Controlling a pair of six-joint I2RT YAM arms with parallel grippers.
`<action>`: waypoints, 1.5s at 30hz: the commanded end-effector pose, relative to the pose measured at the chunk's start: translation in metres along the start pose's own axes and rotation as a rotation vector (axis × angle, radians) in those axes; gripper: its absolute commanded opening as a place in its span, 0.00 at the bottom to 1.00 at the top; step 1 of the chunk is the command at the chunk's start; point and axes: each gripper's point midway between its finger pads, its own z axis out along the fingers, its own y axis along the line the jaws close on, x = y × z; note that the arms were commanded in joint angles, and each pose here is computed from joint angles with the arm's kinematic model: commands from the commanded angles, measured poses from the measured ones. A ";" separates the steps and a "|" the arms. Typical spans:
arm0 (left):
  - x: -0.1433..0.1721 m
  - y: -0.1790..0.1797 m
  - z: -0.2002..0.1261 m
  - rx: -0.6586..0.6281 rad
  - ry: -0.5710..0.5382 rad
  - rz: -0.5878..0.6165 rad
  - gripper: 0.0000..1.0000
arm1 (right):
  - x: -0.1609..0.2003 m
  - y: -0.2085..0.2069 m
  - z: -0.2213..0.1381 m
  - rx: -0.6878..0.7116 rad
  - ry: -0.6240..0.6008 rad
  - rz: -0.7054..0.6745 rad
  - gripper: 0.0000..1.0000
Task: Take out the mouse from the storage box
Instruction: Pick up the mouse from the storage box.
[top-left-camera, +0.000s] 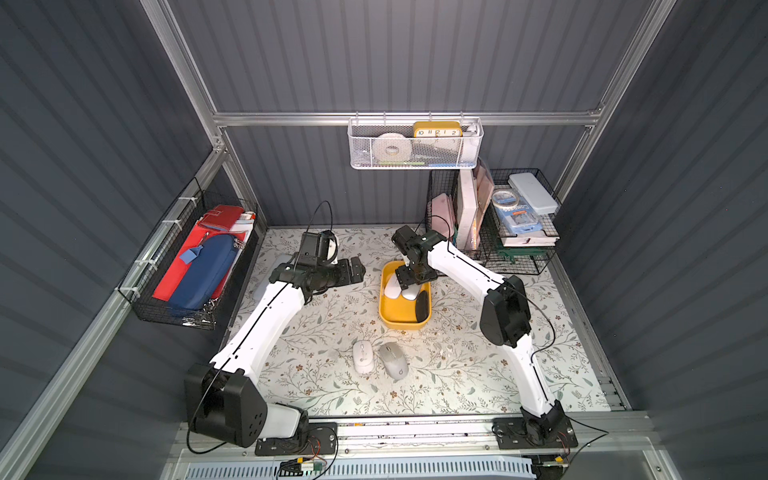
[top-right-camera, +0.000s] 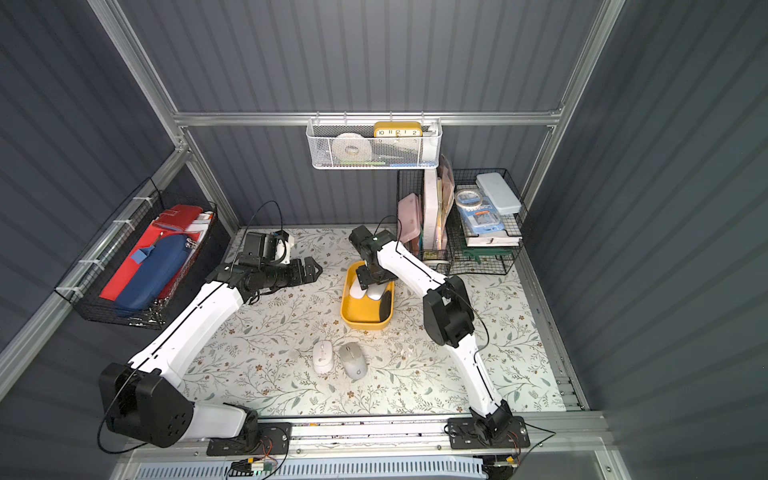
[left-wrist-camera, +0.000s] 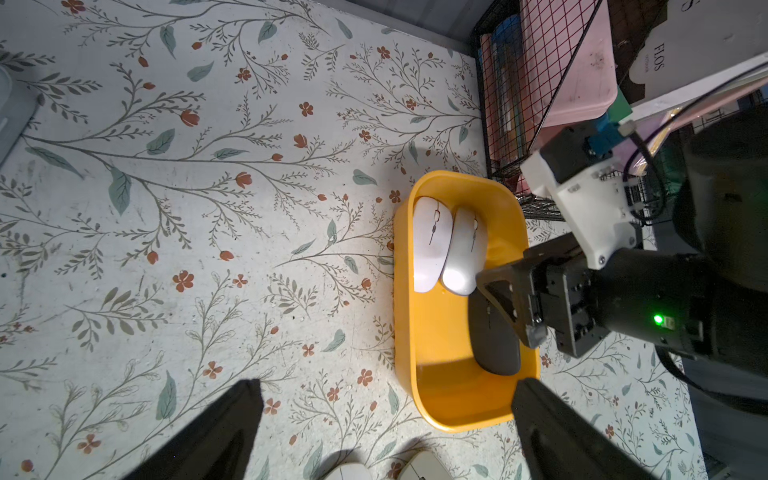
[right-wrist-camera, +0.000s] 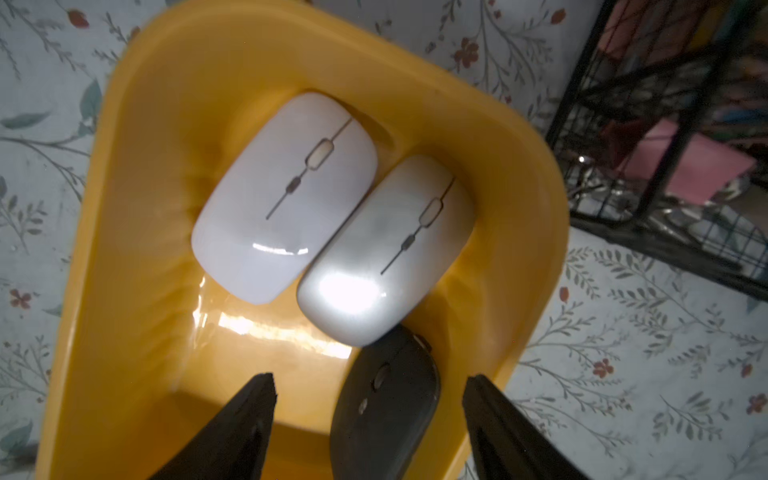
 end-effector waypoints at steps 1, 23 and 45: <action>-0.004 -0.002 0.000 0.018 -0.009 0.008 0.99 | 0.022 0.001 -0.019 0.006 0.004 -0.026 0.77; 0.105 -0.145 0.090 0.603 0.348 -0.040 0.96 | 0.067 -0.137 -0.125 0.074 -0.505 0.535 0.82; 0.115 -0.125 0.171 0.198 0.470 0.001 0.90 | 0.081 -0.143 -0.124 0.034 -0.512 0.524 0.83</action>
